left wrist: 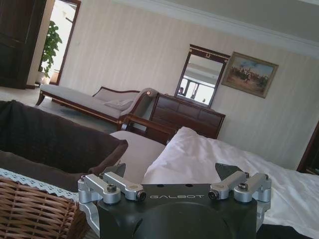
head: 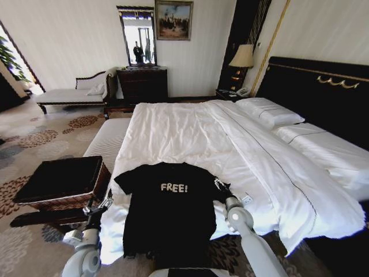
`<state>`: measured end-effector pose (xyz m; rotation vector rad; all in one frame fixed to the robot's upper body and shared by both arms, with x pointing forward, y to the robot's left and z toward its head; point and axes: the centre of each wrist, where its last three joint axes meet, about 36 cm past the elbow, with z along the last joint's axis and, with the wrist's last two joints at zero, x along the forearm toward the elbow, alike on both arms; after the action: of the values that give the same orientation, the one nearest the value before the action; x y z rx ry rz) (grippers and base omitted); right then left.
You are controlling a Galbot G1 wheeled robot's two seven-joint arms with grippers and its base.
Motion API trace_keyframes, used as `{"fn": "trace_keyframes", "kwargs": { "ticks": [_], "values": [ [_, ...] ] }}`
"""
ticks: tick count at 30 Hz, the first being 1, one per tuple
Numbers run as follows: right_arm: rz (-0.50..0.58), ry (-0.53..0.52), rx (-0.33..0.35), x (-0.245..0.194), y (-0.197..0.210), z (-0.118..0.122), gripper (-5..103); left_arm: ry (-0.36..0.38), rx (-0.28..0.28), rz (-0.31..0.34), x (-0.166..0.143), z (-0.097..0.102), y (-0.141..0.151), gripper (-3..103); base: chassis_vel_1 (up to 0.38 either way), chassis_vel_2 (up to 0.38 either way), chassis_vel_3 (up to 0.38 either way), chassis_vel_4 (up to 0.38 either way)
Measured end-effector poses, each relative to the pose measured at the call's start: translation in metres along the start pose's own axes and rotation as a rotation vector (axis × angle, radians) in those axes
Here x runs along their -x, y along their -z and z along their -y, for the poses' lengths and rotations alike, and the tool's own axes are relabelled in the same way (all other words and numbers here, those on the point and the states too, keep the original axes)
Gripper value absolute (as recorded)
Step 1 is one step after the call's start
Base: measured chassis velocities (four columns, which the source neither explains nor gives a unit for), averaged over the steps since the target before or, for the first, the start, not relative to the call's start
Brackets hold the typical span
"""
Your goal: Fold the clothes on the bed and place them into the basket.
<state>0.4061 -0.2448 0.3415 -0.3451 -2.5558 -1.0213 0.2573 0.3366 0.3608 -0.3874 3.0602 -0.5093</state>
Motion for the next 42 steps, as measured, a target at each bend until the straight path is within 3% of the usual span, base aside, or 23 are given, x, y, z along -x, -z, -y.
{"fn": "trace_keyframes", "kwargs": {
  "ticks": [10, 19, 21, 23, 30, 32, 33, 35, 38, 39, 40, 42],
  "values": [
    [0.070, -0.101, -0.003, -0.005, 0.016, 0.004, 100, 0.000, 0.006, 0.010, 0.000, 0.007, 0.005, 100, 0.000, 0.000, 0.000, 0.000],
    [-0.007, -0.137, 0.052, -0.002, 0.012, 0.013, 103, -0.006, -0.003, 0.016, 0.000, 0.018, 0.006, 100, 0.000, 0.000, 0.000, 0.000],
    [-0.011, -0.139, 0.055, -0.001, 0.010, 0.014, 95, -0.006, -0.002, 0.018, -0.001, 0.019, 0.008, 100, 0.000, 0.000, 0.000, 0.000],
    [-0.012, -0.140, 0.056, 0.000, 0.010, 0.014, 95, -0.004, -0.001, 0.019, -0.001, 0.019, 0.008, 100, 0.000, 0.000, 0.000, 0.000],
    [-0.001, -0.137, 0.059, 0.000, 0.009, 0.014, 63, 0.001, 0.004, 0.019, -0.003, 0.017, 0.010, 100, 0.000, 0.000, 0.000, 0.000],
    [0.002, -0.136, 0.057, 0.001, 0.010, 0.013, 63, 0.001, 0.006, 0.019, -0.004, 0.017, 0.010, 100, 0.000, 0.000, 0.000, 0.000],
    [0.006, -0.135, 0.055, 0.002, 0.010, 0.013, 52, 0.002, 0.008, 0.019, -0.004, 0.018, 0.010, 100, 0.000, 0.000, 0.000, 0.000],
    [0.009, -0.135, 0.053, 0.003, 0.011, 0.012, 52, 0.003, 0.010, 0.018, -0.004, 0.018, 0.009, 100, 0.000, 0.000, 0.000, 0.000],
    [0.016, -0.133, 0.049, 0.004, 0.012, 0.012, 36, 0.004, 0.014, 0.016, -0.006, 0.018, 0.008, 100, 0.000, 0.000, 0.000, 0.000],
    [0.016, -0.133, 0.049, 0.004, 0.012, 0.012, 36, 0.004, 0.015, 0.016, -0.006, 0.019, 0.008, 100, 0.000, 0.000, 0.000, 0.000],
    [0.018, -0.130, 0.048, 0.003, 0.012, 0.011, 25, 0.005, 0.015, 0.016, -0.007, 0.019, 0.008, 100, 0.000, 0.000, 0.000, 0.000],
    [0.020, -0.127, 0.047, 0.002, 0.013, 0.011, 25, 0.005, 0.015, 0.016, -0.007, 0.019, 0.008, 100, 0.000, 0.000, 0.000, 0.000]
  ]
}}
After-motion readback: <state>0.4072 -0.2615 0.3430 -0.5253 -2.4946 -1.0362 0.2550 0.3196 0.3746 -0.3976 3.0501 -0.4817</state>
